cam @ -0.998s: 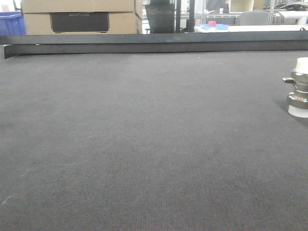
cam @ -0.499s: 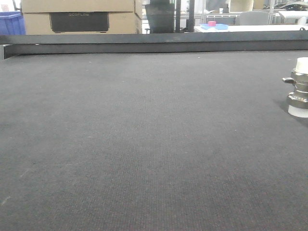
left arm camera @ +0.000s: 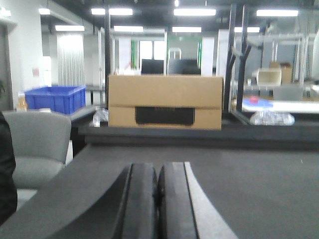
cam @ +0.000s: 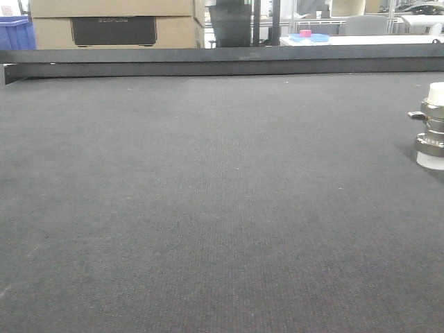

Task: Place valve from conveyor to right shelf box
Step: 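Lower both grippers over the two white-capped silver valves on the conveyor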

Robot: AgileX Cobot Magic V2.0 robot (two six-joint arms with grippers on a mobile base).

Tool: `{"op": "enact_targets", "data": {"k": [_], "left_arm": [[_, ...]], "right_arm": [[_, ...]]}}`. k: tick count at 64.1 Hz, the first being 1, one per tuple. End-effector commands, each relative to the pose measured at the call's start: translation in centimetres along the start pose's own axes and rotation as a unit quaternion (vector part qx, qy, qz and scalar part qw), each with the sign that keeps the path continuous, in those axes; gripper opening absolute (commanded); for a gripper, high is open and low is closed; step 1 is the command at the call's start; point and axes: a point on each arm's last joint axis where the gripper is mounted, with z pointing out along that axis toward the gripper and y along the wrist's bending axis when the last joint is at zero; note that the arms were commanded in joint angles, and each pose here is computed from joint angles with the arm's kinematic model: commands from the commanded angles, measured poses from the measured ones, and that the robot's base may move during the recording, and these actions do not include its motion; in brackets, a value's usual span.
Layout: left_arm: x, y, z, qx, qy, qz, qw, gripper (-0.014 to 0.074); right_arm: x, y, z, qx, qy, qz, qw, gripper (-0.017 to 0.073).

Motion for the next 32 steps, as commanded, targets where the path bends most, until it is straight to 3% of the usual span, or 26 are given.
{"op": "enact_targets", "data": {"k": [1,8,15,22,32], "left_arm": [[-1.5,0.1,0.9,-0.002,0.047,-0.002,0.999,0.0185],[-2.7,0.1,2.7,-0.002,0.087,-0.002,0.996,0.0428],[-3.1,0.0,4.5,0.002,0.134,-0.014,0.991,0.0559],[-3.8,-0.3,5.8,0.015,0.168,-0.033,0.985,0.0602],[-5.2,-1.0,7.2,0.045,0.216,-0.032,0.975,0.0601]], "right_arm": [[-1.9,0.1,0.4,-0.003,0.020,0.000,1.000,-0.0021],[-3.1,0.2,1.6,-0.003,0.042,0.000,0.999,0.0275],[-3.4,0.1,3.1,-0.003,0.068,0.000,0.998,0.0568],[-3.0,0.1,4.4,-0.001,0.089,-0.001,0.996,0.0569],[-3.7,0.2,6.5,-0.003,0.153,0.000,0.988,0.0569]]}}
